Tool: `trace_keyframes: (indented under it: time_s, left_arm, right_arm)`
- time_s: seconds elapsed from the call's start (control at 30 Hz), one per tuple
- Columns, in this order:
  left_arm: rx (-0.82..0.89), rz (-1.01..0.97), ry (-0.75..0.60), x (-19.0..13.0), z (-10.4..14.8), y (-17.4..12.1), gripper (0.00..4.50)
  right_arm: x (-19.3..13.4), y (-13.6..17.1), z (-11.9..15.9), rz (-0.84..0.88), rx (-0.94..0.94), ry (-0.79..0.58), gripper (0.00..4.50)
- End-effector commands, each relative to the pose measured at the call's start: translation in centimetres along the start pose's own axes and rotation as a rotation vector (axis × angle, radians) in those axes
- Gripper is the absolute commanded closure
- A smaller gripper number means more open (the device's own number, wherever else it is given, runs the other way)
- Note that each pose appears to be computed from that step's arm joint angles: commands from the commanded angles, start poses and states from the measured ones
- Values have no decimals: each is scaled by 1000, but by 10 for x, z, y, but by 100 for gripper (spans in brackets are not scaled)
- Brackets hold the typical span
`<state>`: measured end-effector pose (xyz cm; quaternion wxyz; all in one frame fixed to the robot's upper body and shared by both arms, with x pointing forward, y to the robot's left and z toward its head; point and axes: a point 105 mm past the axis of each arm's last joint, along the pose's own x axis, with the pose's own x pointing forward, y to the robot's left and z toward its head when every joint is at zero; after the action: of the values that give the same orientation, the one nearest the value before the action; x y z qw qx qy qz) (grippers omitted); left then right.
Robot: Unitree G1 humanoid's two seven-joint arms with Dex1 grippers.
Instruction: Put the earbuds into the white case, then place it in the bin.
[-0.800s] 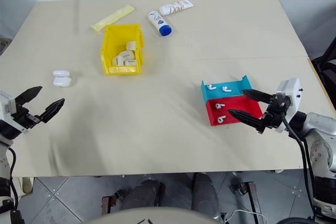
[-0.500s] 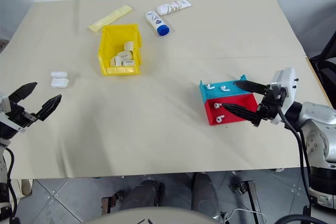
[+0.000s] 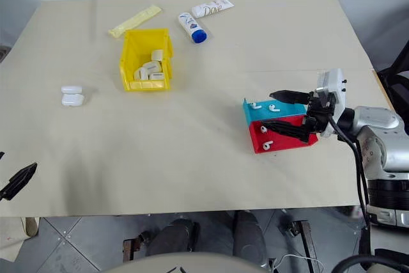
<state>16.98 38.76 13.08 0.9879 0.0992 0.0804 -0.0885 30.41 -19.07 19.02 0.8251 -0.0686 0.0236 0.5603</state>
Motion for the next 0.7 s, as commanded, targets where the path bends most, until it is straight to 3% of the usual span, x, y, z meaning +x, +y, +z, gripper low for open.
trace_keyframes:
  time_s: [0.03,0.27,0.47,0.7]
  left_arm:
    - [36,24,-53,-4,18,-1,2]
    - [60,124,-96,38,53,12,2]
    - [-9,187,134,103,65,27,2]
    - [-75,186,344,155,69,34,2]
  right_arm:
    - [3,-2,14,30,-60,-19,0]
    - [22,7,24,110,-120,-47,0]
    - [33,20,29,175,-171,-67,0]
    - [33,29,32,185,-189,-81,0]
